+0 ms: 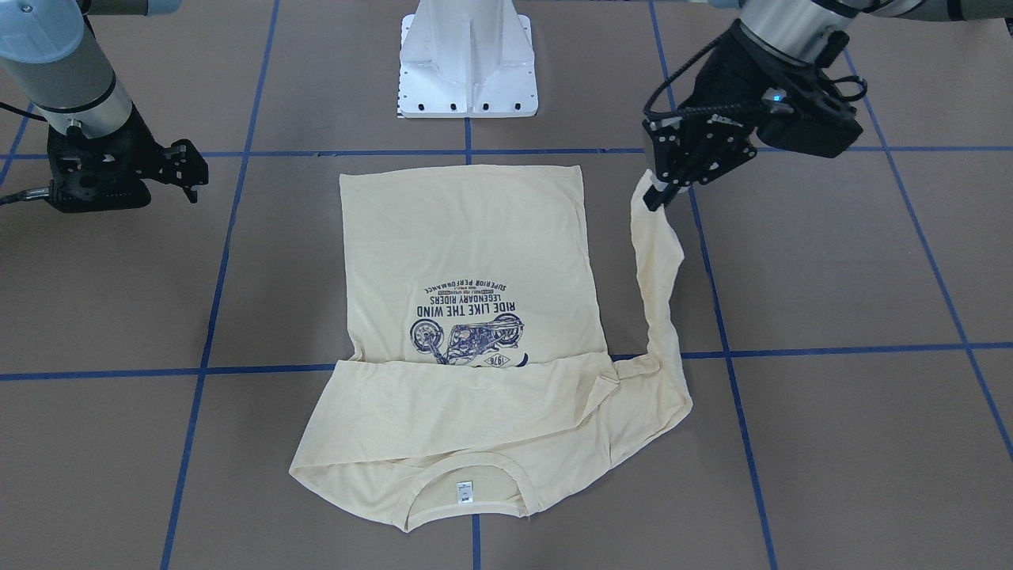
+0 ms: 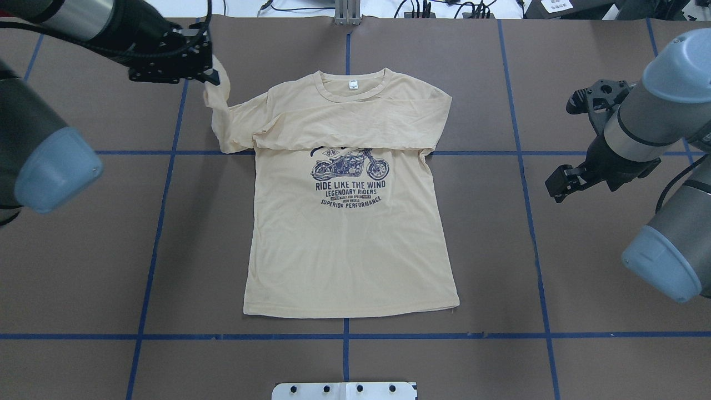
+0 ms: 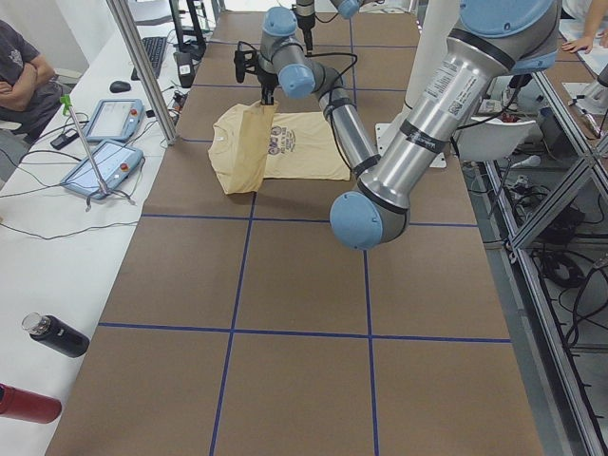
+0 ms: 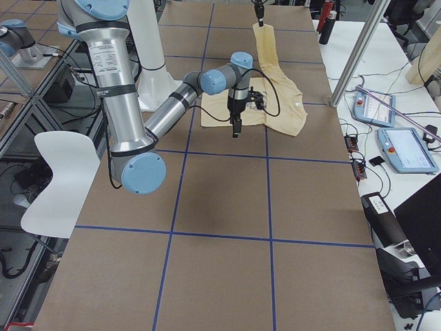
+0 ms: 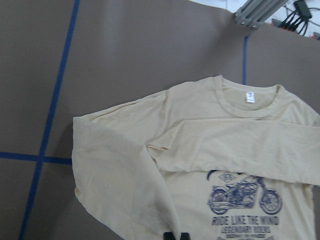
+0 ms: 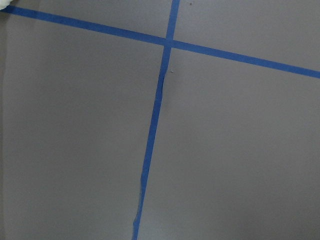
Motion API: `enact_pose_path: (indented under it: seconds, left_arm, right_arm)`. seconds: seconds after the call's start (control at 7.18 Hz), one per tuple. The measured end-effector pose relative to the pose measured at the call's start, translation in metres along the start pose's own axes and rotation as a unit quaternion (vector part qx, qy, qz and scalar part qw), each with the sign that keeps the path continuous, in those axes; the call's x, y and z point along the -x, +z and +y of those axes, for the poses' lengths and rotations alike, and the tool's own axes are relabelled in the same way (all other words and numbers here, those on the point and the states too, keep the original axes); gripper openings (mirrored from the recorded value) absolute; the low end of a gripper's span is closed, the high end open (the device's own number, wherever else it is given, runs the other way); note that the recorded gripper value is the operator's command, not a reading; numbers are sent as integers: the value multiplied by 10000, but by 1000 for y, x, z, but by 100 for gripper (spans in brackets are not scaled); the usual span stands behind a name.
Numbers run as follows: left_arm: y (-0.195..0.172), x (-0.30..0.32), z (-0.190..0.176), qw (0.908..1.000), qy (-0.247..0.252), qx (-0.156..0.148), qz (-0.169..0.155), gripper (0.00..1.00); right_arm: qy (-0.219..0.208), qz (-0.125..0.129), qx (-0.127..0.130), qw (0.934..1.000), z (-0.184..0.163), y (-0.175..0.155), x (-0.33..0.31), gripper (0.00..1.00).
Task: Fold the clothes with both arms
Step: 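Carry the sleeve with the left gripper across the shirt front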
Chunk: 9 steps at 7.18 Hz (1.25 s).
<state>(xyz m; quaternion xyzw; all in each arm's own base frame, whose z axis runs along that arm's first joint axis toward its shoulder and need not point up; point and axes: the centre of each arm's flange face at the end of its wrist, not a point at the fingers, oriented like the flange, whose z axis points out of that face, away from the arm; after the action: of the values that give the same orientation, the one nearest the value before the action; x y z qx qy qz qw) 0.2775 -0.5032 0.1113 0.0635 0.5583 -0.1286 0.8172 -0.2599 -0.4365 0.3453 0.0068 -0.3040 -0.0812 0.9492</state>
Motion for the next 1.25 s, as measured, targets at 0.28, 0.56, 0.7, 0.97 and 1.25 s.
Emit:
enact_pose_path:
  seconds: [0.28,0.56,0.7,0.97,1.25]
  left_arm:
    - [58,-77,23,9991,-343,134,220,0]
    - [144,-97,24,9986,-449,-20,295,0]
    - [178,-97,19,9985,-468,-82,284,0]
    - [236,-104,23,9985,-427,-185,304,0]
    - [275,-111,68,9987,-203,-100,455,0]
  right_arm:
    - [10,9,19,10000,0,2,-1,100]
    - [22,27,48,10000,-1,5,-1,100]
    - [26,31,56,10000,-1,6,-1,100]
    - [36,46,72,10000,-4,8,0,100]
    - [41,57,94,9999,-8,12,2,100]
